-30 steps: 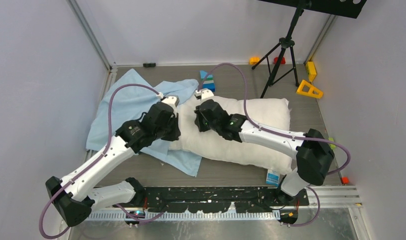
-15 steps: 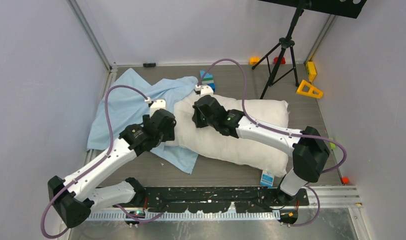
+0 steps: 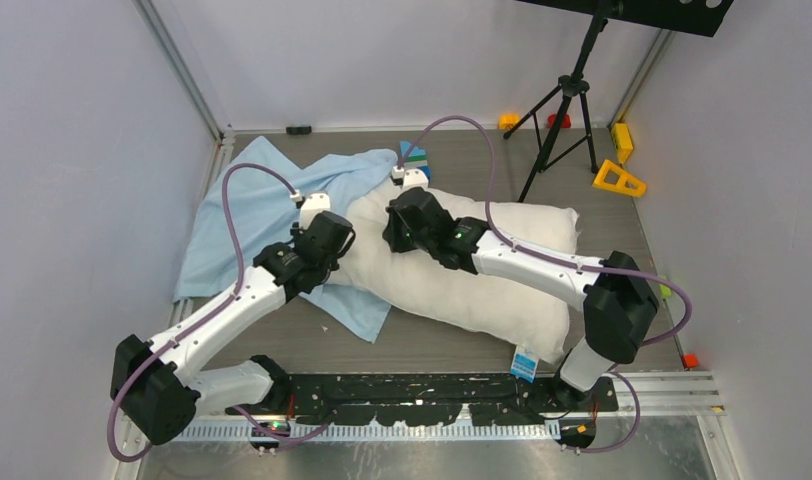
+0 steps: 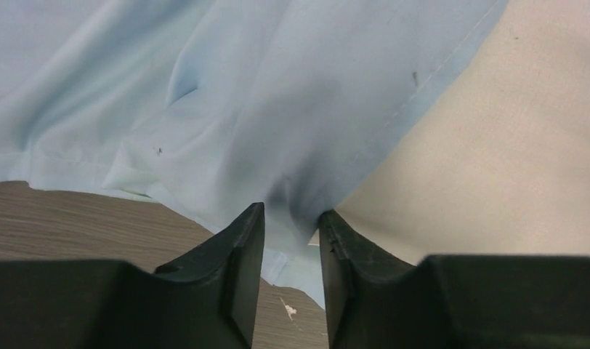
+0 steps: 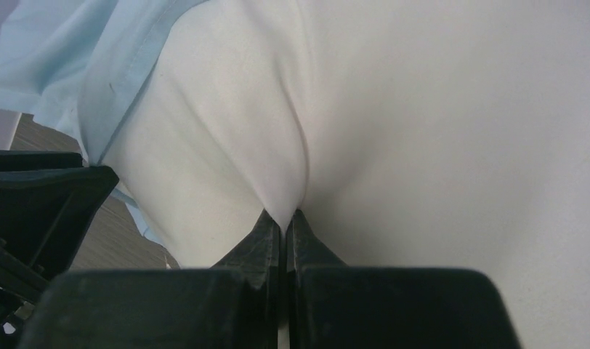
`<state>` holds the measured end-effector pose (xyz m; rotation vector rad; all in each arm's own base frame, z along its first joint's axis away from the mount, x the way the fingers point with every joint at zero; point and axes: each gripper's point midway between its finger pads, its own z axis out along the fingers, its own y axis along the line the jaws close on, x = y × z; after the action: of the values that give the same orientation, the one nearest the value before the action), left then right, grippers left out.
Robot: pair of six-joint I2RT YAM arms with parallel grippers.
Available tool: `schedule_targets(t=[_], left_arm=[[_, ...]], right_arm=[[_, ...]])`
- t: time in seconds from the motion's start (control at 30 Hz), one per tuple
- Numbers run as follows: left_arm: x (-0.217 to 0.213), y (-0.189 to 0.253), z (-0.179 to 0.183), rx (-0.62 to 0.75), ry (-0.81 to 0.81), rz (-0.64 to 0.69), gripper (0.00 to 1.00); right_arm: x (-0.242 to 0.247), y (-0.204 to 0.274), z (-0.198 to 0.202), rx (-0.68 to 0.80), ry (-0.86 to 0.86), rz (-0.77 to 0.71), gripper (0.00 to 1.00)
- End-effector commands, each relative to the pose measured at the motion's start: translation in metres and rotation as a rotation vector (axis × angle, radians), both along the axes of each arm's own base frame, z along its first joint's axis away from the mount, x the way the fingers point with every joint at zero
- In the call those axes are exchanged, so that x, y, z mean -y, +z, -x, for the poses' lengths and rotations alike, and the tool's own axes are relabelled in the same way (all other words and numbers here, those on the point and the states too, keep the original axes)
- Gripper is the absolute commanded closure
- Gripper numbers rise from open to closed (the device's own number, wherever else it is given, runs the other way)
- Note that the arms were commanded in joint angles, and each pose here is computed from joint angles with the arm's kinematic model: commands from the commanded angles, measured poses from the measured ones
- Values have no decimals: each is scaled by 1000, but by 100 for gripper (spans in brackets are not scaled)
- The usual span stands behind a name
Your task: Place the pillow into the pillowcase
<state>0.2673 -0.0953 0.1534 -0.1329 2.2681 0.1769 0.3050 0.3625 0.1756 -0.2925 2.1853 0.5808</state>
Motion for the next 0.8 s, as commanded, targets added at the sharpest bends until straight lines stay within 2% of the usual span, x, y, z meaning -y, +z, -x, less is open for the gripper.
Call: schedule_targets(t=[0.0,0.13,0.3,0.43,0.53,0.77], left_arm=[[-16,26,-14,92,37,-57,71],[-21,37,-16,106,23,-95,76],[-17,38,-19,96,-6,-77,86],[-3,35,-22,75,-64,-43,87],[6,31,-22,61,-103,-16,70],[-1,27,-27,79,-49,-49,67]], right_arm=[[9,2,-12,-4,-46,-5,100],[12,-2,-14,-14,-51,-3,100],[12,-6,-15,-24,-56,-8,100],[10,-6,-14,-30,-53,-14,100],[9,-8,-15,-34,-51,-13,100],[9,-10,-15,-38,-48,-11,100]])
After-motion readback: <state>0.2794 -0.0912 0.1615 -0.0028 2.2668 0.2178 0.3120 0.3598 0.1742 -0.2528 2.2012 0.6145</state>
